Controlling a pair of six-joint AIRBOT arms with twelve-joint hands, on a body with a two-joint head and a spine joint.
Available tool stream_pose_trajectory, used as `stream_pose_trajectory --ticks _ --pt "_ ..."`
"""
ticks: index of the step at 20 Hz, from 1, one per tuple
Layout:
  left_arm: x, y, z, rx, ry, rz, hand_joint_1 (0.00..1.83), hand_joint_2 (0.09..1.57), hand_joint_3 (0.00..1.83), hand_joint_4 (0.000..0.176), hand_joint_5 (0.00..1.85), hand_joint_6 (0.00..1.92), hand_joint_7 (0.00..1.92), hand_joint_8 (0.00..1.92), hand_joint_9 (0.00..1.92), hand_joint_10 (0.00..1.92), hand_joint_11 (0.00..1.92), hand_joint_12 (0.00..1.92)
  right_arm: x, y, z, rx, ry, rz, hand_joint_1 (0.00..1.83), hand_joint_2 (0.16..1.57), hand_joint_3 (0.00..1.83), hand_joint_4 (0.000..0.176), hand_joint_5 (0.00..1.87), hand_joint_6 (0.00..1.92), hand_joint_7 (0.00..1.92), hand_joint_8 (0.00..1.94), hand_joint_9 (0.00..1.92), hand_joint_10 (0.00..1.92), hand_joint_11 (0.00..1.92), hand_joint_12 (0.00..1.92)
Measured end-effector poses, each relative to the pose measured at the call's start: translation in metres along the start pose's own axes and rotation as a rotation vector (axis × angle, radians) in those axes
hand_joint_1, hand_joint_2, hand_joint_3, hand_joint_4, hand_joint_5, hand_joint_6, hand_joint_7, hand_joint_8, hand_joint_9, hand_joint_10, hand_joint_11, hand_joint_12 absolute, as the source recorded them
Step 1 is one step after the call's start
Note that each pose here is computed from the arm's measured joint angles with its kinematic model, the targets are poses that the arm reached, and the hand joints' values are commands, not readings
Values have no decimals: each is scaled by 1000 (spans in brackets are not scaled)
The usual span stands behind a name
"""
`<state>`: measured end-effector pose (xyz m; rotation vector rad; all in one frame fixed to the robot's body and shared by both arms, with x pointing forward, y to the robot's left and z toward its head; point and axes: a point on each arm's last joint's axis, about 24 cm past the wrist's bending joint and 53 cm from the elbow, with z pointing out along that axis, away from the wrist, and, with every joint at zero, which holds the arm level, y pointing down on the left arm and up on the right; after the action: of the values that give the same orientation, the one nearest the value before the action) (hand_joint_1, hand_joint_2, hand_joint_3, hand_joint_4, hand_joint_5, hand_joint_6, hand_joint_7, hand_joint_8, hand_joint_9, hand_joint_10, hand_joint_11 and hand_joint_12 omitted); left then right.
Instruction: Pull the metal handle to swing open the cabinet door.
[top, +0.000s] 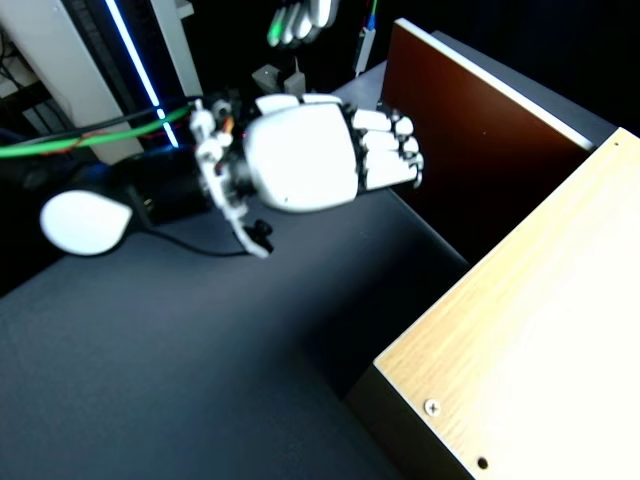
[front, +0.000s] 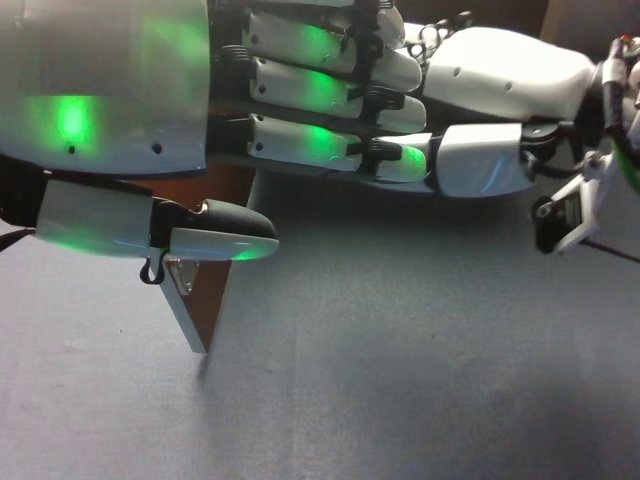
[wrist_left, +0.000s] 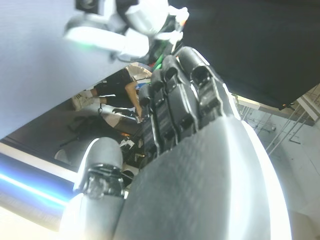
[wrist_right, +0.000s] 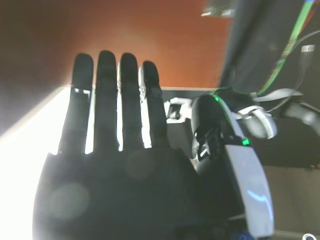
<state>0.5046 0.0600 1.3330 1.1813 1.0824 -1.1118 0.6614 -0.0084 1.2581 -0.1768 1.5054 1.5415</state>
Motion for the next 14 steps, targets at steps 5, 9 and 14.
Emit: stream_pose_trajectory --ticks 5,9,14 --pt "0 0 0 -1 0 0 0 1571 80 0 351 4 366 2 344 1 0 842 -13 -8 -9 31 -14 -22 0 1520 0 0 423 5 436 4 402 4 0 1032" --pt "0 0 0 -1 0 0 0 1571 83 0 363 7 377 4 352 3 7 850 -3 -10 -8 31 29 -73 0 1521 1 0 420 3 433 0 406 3 0 1048" --pt "0 0 0 -1 0 0 0 1571 86 0 363 5 378 3 351 2 1 851 -8 -16 -8 46 18 -73 0 1521 0 0 419 2 433 1 405 2 0 1050"
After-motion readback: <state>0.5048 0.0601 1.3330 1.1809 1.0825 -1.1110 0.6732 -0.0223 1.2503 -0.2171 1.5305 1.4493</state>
